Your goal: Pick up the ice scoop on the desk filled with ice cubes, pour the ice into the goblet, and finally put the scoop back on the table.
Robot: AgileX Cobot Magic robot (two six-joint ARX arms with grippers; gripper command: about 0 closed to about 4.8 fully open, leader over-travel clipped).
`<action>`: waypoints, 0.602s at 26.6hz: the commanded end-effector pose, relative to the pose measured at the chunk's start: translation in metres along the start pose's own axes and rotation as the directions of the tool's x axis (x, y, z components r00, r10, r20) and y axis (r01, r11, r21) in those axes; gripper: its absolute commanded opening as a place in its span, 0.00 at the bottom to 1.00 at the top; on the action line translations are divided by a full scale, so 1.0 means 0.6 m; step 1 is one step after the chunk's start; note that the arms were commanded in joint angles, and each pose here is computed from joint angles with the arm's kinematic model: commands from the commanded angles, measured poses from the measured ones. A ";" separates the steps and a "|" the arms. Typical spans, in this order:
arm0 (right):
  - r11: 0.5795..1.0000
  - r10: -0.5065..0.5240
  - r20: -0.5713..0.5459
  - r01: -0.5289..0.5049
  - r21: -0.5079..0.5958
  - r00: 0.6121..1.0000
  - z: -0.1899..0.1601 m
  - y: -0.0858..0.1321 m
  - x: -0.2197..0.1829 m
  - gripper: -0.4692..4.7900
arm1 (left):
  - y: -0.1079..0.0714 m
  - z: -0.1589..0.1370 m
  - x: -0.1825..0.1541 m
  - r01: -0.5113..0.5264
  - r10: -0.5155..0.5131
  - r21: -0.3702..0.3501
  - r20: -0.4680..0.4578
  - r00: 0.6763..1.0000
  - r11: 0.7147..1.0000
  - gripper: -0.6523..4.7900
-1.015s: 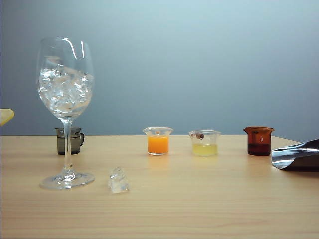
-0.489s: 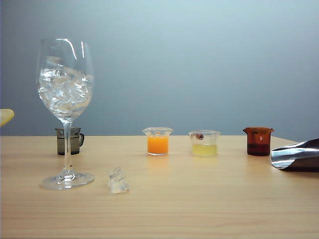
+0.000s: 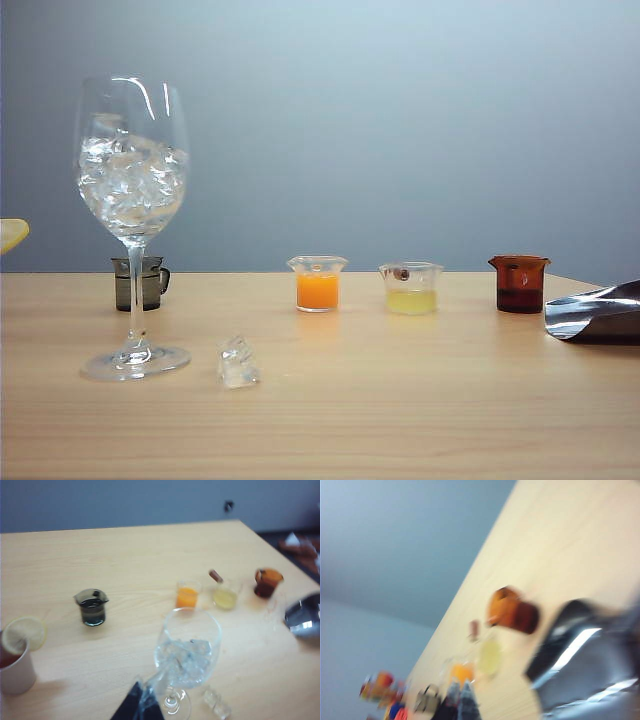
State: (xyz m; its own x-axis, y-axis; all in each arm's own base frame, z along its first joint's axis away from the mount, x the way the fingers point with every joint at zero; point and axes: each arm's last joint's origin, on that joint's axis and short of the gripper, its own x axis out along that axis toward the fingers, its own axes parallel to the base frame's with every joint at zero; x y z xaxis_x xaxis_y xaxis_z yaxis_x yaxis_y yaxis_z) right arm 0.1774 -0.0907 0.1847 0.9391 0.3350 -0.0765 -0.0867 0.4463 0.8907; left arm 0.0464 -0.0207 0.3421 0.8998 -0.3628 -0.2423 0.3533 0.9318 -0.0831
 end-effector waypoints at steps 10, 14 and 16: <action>0.960 0.003 -0.021 -0.009 -0.281 1.000 -0.093 0.119 -0.027 0.07 | 0.006 -0.039 0.010 -0.063 0.063 -0.046 -0.014 0.998 0.997 0.11; 0.882 -0.046 -0.020 0.031 -0.469 0.999 -0.139 0.138 -0.058 0.07 | 0.008 -0.054 0.019 -0.064 0.070 -0.062 0.094 0.993 0.996 0.11; 0.832 -0.048 -0.007 0.037 -0.553 0.999 -0.154 0.144 -0.072 0.07 | 0.009 -0.064 0.026 -0.059 0.069 -0.070 0.154 0.986 0.996 0.11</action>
State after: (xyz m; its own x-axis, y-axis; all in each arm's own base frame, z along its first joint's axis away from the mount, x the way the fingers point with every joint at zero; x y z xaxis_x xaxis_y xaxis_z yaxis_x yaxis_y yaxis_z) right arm 0.1050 0.0075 0.2254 0.9271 0.3615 -0.0994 -0.2406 0.7770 0.5817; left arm 0.0499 -0.0200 0.3012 0.9384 -0.2982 -0.1745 0.2800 0.9523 -0.1218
